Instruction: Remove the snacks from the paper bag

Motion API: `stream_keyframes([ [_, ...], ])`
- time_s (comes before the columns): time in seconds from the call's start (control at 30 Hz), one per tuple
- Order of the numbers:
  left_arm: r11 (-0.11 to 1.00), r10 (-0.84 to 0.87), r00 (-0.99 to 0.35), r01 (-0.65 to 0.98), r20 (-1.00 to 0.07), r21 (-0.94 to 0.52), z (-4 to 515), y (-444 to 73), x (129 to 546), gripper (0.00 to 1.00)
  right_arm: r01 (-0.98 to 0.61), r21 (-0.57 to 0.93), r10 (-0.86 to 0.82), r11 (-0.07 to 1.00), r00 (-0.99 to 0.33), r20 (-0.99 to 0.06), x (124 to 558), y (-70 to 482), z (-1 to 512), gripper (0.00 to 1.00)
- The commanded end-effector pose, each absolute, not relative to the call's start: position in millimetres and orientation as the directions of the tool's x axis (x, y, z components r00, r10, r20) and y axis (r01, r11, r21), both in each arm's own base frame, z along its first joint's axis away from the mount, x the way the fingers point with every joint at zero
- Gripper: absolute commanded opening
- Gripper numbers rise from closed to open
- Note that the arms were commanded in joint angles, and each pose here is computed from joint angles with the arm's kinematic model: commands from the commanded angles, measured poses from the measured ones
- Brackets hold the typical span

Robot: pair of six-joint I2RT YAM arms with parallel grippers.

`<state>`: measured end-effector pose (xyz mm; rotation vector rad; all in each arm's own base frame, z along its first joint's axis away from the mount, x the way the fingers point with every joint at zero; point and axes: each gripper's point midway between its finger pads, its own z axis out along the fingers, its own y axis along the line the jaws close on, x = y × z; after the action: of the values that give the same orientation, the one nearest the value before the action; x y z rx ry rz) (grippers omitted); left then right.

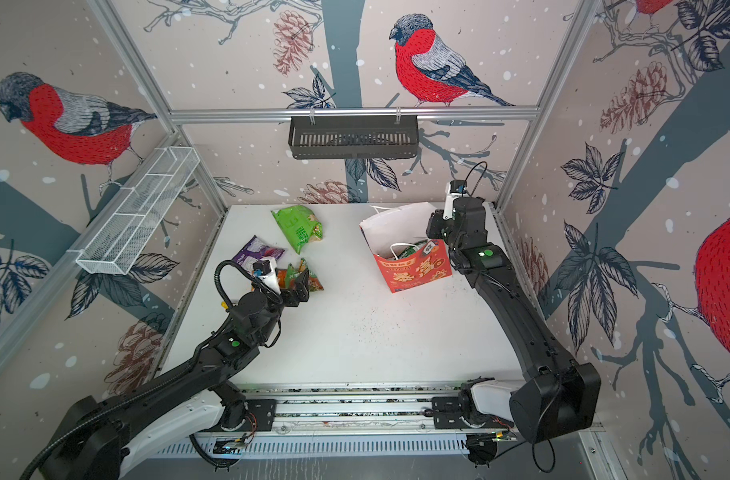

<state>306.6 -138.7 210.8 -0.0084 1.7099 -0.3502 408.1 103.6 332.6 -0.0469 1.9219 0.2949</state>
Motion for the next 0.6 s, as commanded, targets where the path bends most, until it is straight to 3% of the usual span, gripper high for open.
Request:
stream_keyframes([
  [0.0, 0.934, -0.248, -0.137, 0.228, -0.959, -0.274, 225.9, -144.8, 307.8, 0.97, -0.314, 0.132, 0.051, 0.940, -0.253, -0.966, 407.1, 129.5, 364.2, 0.00],
  [0.57, 0.841, -0.305, -0.187, 0.407, -0.934, -0.357, 290.3, -196.2, 294.4, 0.88, -0.379, 0.032, -0.077, 0.925, -0.269, -0.960, 379.1, 190.3, 330.4, 0.00],
])
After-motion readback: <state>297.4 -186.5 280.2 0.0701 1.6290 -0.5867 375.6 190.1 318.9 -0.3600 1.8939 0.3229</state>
